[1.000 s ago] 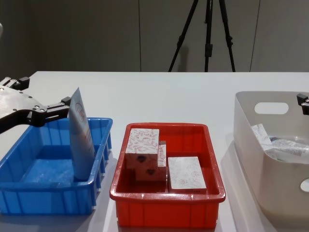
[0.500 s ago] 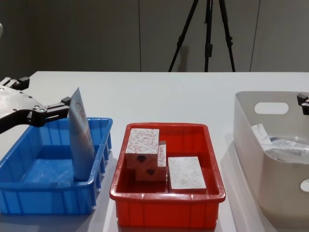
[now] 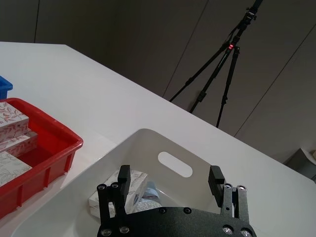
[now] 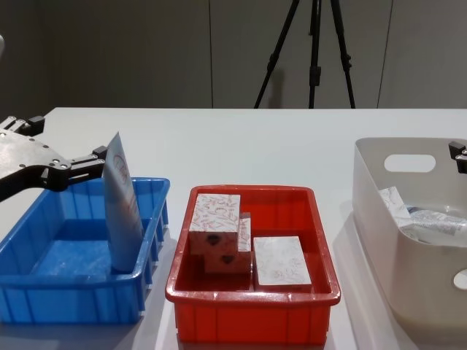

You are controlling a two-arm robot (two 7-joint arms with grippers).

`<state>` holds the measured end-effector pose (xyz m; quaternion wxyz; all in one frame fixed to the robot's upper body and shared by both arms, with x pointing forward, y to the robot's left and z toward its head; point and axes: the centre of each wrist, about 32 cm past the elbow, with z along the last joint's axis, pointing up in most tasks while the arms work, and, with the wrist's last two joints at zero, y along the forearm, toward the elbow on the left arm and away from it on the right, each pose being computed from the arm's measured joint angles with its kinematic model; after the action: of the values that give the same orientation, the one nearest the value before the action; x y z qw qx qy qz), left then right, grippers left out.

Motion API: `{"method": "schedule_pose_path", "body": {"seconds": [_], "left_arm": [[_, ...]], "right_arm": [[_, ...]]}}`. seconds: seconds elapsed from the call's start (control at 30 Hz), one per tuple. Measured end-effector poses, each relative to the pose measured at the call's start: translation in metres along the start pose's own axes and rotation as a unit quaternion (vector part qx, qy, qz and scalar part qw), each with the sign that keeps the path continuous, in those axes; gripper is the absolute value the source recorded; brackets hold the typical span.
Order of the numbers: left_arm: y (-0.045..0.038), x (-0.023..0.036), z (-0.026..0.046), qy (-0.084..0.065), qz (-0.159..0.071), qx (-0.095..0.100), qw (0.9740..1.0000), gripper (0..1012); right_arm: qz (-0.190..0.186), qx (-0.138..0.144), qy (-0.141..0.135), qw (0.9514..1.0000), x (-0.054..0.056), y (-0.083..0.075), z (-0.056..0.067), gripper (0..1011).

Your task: Bimanual collaborative sorting of washing and personal care products

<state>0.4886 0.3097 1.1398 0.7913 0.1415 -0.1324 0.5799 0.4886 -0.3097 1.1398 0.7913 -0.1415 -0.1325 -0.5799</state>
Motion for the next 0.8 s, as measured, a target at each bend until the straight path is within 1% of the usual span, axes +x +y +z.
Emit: {"method": "schedule_pose_path", "body": {"seconds": [0.8], "left_arm": [[0.0, 0.0, 0.0, 0.0, 0.0, 0.0, 1.0, 1001]], "right_arm": [[0.0, 0.0, 0.0, 1.0, 0.0, 0.0, 0.0, 1000]]}}
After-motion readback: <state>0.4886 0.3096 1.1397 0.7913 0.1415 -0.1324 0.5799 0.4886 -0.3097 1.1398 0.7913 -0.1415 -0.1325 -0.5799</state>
